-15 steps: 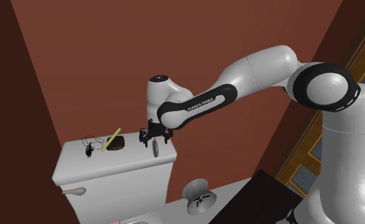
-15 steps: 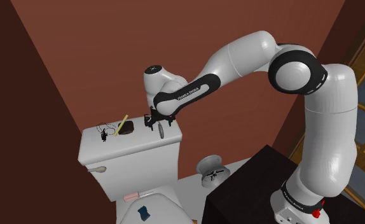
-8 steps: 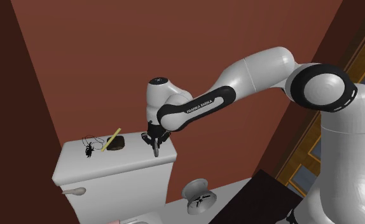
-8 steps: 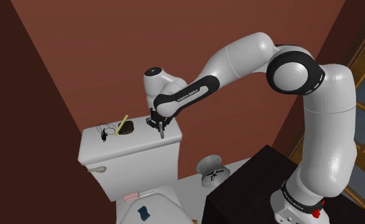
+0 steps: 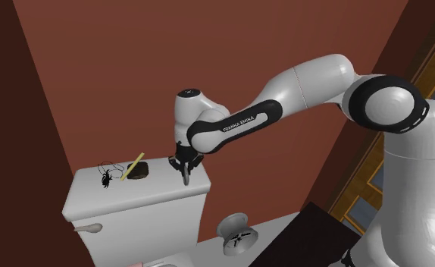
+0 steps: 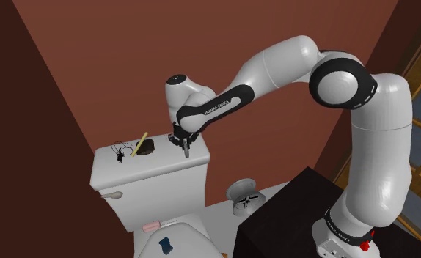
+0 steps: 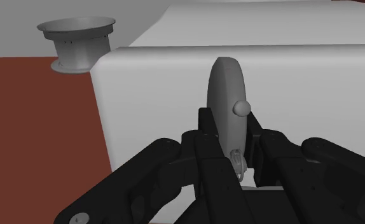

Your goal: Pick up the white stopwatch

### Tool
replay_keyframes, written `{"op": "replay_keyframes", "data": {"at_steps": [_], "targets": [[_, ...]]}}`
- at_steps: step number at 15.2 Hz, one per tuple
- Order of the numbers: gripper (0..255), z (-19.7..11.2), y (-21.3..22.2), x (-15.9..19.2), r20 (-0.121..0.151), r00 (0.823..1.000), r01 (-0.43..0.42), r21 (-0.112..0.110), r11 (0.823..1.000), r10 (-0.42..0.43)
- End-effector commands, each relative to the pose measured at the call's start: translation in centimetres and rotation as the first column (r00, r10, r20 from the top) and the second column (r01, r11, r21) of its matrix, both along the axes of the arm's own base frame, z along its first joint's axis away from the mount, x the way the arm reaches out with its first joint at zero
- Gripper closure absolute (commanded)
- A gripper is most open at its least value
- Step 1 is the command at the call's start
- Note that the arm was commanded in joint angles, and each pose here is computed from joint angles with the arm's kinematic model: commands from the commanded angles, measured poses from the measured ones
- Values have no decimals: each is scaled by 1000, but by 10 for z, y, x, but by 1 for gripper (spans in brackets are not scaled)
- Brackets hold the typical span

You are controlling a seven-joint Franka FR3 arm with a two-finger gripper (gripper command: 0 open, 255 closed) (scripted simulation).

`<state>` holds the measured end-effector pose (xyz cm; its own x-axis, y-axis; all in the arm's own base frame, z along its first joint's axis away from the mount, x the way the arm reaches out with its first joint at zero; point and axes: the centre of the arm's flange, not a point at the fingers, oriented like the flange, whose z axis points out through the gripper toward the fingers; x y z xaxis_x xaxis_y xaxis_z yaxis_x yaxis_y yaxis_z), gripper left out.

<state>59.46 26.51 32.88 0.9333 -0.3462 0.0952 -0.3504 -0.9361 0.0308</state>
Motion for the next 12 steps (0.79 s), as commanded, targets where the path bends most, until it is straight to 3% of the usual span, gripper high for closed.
{"op": "replay_keyframes", "data": {"at_steps": [1,12], "targets": [[255,10,0,-1,0,1000,0,0,1000,0],[255,68,0,-1,0,1000,0,0,1000,0]]}}
